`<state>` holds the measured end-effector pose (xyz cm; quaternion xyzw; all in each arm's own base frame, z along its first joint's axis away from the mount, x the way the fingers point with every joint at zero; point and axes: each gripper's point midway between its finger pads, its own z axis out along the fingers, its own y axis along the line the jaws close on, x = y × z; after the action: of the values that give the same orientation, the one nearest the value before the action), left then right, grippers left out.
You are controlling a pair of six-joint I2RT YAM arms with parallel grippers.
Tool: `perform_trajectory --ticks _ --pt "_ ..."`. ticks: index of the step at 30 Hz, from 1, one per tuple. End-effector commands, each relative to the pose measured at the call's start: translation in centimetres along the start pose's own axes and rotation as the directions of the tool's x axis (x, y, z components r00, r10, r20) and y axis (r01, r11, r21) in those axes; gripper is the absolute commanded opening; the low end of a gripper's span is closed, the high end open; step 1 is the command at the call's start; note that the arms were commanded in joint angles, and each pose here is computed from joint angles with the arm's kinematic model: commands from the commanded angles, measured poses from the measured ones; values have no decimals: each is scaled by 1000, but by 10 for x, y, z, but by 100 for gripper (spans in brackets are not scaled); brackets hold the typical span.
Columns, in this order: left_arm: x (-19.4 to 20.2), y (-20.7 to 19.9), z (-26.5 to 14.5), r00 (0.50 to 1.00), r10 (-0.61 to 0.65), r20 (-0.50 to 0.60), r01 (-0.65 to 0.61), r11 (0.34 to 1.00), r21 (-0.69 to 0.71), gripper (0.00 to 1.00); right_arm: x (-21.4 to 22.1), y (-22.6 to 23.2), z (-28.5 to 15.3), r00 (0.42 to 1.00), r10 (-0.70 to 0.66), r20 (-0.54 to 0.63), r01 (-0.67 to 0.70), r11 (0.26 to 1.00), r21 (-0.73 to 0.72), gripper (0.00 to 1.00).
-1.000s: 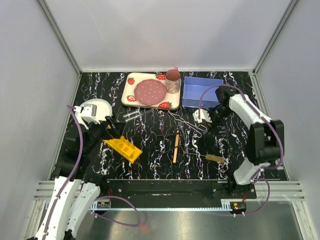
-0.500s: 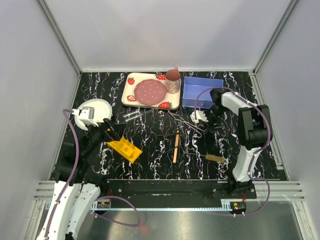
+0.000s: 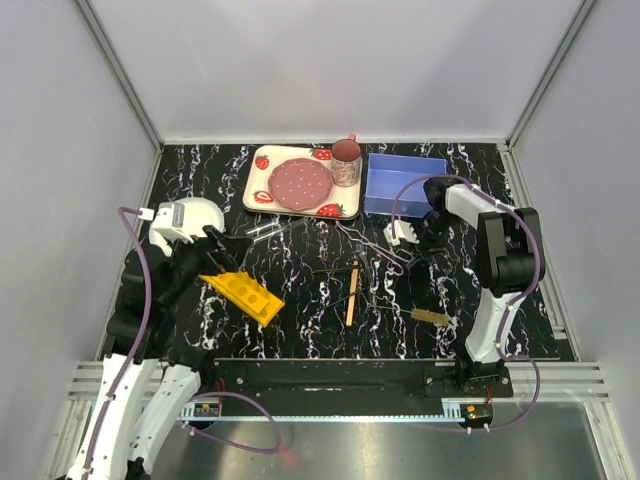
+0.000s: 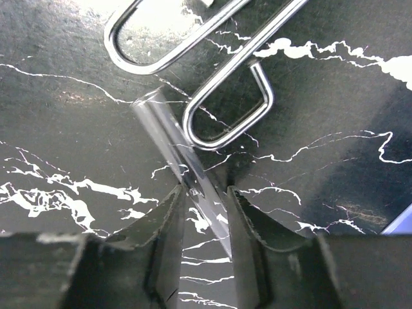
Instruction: Organize the chemistry lab equipment
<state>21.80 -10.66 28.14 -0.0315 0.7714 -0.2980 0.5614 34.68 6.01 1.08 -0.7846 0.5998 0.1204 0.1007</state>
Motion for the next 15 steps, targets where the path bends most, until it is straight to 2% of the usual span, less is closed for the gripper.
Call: perform_trajectory --ticks 1,6,7,9,10,13,15 --pt "-12 -18 -3 999 -22 44 18 996 83 99 5 11 0 999 33 -13 -33 999 -11 34" --pt "5 -39 10 985 -174 -12 171 956 237 99 6 13 -8 992 126 -5 -126 992 7 19" --pt "8 -44 13 962 -267 -46 270 929 254 99 4 12 -12 989 145 15 -145 989 16 18" --pt "22 -48 23 929 -352 -110 369 878 305 99 2 13 -18 981 191 42 -192 981 27 17" --pt "27 -56 25 892 -423 -163 453 830 325 99 -3 11 -24 978 197 66 -200 979 42 17" --pt "47 -75 31 875 -420 -242 484 787 383 99 -15 15 -36 965 237 108 -244 968 53 16" --pt "51 -81 41 878 -420 -229 477 803 356 99 -21 19 -45 954 272 127 -282 958 62 16"
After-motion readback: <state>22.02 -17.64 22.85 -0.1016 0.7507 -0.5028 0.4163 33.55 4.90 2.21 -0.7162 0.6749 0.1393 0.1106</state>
